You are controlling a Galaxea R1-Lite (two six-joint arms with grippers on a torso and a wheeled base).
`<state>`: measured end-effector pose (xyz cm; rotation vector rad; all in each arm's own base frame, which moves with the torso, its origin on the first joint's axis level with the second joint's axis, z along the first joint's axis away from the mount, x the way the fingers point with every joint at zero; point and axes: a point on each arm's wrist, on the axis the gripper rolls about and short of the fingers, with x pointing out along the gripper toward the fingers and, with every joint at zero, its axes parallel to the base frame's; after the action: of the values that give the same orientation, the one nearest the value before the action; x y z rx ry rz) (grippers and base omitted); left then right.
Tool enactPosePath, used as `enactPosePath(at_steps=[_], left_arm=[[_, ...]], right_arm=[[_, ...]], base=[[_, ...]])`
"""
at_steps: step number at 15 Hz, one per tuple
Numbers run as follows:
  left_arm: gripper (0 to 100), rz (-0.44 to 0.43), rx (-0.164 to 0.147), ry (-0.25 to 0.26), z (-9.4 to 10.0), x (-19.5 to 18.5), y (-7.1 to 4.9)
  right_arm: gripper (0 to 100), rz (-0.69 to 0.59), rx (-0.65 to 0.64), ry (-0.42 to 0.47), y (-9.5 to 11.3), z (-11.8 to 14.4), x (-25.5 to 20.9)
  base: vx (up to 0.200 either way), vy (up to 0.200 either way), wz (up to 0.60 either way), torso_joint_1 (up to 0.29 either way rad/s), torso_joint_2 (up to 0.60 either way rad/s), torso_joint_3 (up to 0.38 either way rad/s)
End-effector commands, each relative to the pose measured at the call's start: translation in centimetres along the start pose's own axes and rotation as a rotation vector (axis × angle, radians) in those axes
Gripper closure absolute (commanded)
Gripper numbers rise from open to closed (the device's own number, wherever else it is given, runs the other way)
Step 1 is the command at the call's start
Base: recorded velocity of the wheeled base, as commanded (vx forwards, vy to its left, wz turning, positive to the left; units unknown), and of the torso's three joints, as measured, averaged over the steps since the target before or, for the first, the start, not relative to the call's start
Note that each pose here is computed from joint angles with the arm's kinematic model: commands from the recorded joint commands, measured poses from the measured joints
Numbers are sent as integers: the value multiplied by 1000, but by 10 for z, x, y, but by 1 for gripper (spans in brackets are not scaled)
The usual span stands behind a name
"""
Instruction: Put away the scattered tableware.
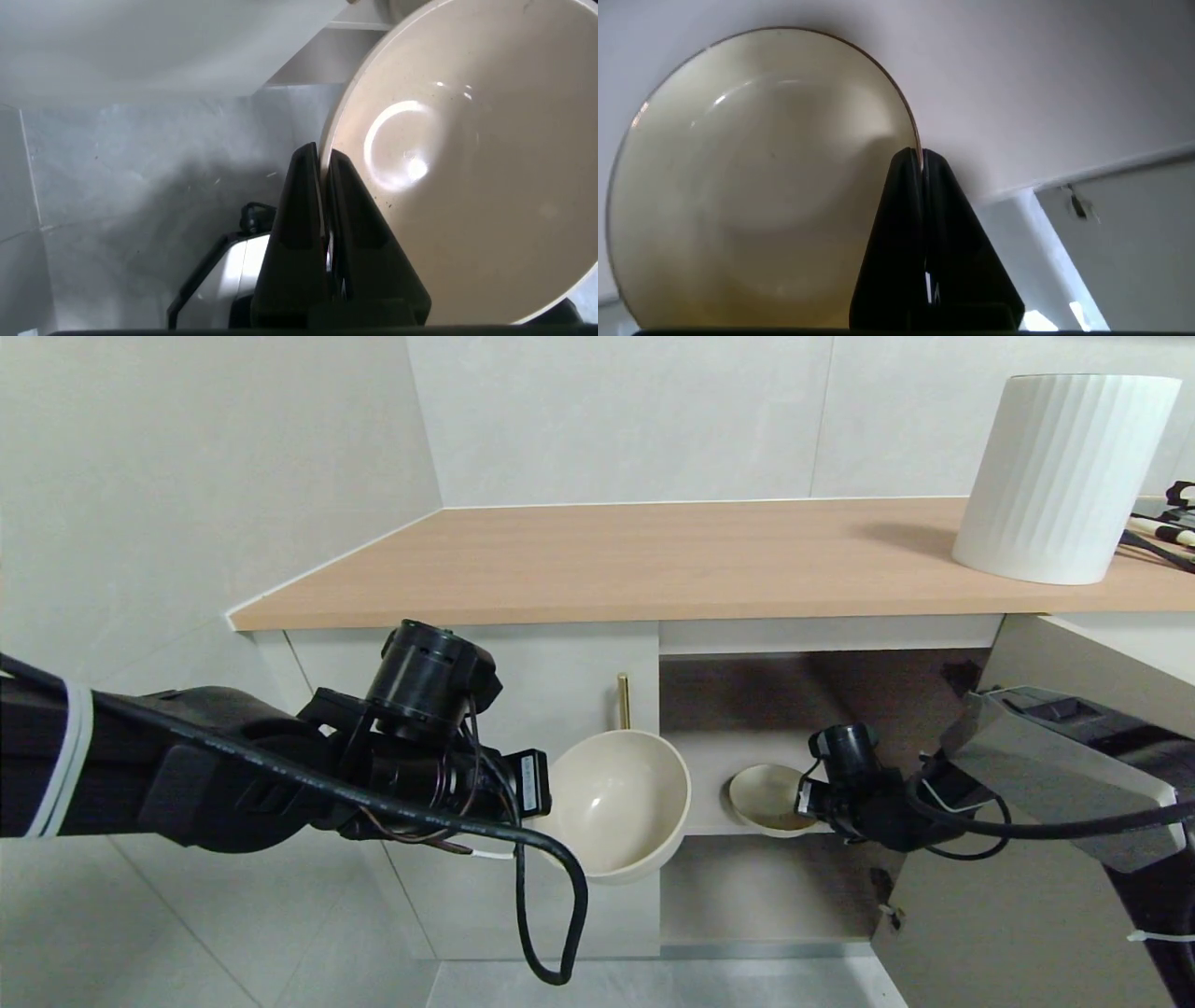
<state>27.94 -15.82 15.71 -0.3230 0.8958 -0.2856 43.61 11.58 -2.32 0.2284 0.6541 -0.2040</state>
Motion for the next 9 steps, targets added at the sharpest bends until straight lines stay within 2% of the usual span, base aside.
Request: enactPosePath(at_steps=[1, 9], left_arm=[[100, 5, -1, 8, -1, 4, 1], [100, 20, -1, 26, -2, 13, 2]], right_arm=[[100, -13, 1, -8, 2, -4, 12], [100, -24, 23, -69, 11, 8, 32]], base=[[0, 0, 0, 0, 0, 0], [0, 0, 0, 0, 0, 0]])
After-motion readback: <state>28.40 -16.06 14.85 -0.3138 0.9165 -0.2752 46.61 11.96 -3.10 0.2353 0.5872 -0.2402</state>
